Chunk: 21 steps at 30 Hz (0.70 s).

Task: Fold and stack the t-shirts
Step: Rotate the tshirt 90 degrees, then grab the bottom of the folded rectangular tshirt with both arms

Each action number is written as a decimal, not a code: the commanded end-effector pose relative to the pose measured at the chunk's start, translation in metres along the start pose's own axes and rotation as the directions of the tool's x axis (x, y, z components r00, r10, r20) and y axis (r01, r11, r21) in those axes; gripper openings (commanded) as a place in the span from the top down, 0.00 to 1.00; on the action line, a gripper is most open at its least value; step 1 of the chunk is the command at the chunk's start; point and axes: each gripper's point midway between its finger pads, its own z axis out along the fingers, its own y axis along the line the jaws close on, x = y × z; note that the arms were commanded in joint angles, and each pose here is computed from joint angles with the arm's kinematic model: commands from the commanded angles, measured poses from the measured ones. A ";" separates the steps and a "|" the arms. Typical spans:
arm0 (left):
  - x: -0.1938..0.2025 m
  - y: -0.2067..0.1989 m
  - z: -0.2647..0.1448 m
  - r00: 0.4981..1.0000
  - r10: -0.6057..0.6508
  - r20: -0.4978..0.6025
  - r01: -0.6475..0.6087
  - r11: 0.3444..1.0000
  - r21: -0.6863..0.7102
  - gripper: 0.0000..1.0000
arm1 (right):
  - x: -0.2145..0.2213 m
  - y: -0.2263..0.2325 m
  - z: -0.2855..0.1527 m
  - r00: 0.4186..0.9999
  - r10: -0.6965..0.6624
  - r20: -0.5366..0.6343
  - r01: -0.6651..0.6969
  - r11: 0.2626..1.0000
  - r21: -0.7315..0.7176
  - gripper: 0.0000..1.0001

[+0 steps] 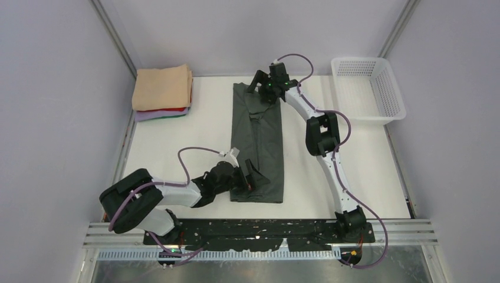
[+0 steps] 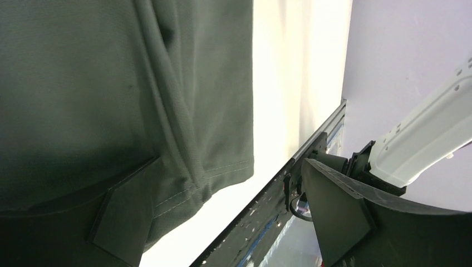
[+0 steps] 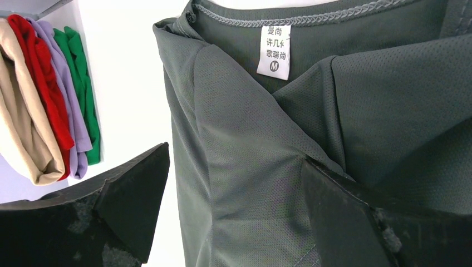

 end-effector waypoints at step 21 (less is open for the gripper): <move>-0.023 0.045 -0.115 0.938 0.345 0.041 -0.313 0.890 -0.331 0.01 | 0.077 -0.005 -0.284 0.938 -0.328 0.109 0.314 0.941 0.127 0.05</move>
